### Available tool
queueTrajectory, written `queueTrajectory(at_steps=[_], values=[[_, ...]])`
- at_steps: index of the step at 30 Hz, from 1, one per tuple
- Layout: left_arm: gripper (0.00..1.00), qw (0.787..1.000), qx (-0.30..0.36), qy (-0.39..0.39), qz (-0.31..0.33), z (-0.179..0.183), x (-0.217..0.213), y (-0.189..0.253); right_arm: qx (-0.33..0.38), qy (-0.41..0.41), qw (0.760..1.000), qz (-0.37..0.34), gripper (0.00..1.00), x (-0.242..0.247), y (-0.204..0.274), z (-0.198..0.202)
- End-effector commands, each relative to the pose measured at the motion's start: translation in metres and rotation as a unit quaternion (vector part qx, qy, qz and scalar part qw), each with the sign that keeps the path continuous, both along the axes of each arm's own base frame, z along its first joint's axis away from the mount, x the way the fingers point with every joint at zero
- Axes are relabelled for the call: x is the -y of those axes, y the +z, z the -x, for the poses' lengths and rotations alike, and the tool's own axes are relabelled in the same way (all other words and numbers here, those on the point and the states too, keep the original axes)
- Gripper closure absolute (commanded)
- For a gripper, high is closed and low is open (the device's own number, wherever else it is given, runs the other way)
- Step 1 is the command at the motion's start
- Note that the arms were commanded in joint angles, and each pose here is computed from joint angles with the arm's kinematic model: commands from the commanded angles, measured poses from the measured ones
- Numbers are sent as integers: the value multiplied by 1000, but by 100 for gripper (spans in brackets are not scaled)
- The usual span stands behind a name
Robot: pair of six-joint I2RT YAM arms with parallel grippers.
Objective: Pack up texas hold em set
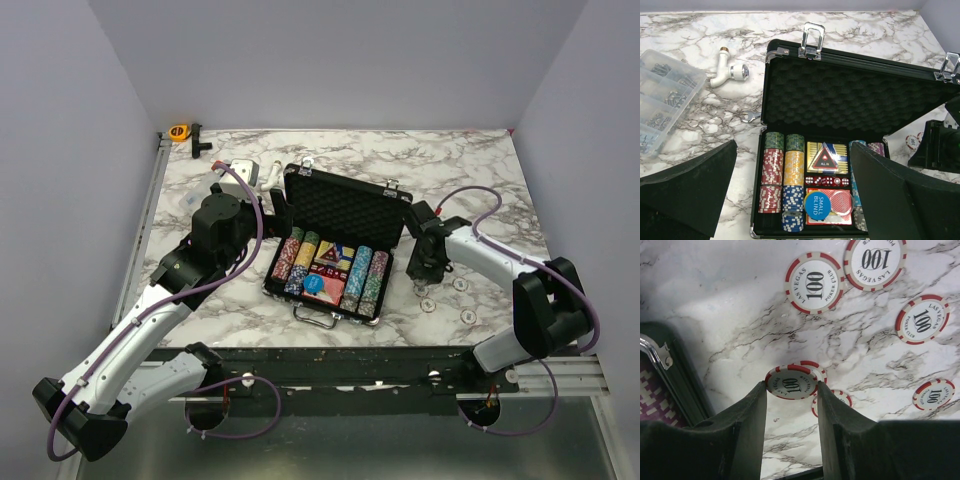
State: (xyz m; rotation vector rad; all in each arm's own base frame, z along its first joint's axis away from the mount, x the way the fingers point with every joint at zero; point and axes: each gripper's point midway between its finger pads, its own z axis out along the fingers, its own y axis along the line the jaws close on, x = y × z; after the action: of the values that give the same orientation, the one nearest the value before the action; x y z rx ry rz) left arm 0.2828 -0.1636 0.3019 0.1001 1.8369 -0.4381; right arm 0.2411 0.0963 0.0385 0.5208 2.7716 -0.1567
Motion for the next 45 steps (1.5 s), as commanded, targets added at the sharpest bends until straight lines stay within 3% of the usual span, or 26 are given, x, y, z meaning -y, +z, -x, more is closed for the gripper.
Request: queueTrajectory(at_steps=[1, 17, 27, 30, 33, 39, 45], values=[[5, 1000, 8, -7, 3, 2, 0, 13, -10, -4, 1000, 13, 69, 10, -5, 2], [5, 1000, 7, -11, 4, 2, 1, 12, -33, 3, 999, -7, 58, 6, -22, 13], [5, 1000, 4, -8, 0, 0, 2, 10, -47, -14, 999, -9, 25, 9, -9, 25], [5, 1000, 3, -10, 0, -1, 2, 9, -55, -29, 998, -12, 25, 13, -8, 34], [5, 1000, 2, -9, -2, -1, 2, 9, -66, -43, 997, -22, 33, 16, -10, 43], [5, 1000, 3, -12, 1, 0, 3, 10, -101, -39, 992, -57, 31, 9, -20, 58], [5, 1000, 10, -6, 1, 2, -1, 14, -97, -38, 992, -75, 23, 10, -34, 63]])
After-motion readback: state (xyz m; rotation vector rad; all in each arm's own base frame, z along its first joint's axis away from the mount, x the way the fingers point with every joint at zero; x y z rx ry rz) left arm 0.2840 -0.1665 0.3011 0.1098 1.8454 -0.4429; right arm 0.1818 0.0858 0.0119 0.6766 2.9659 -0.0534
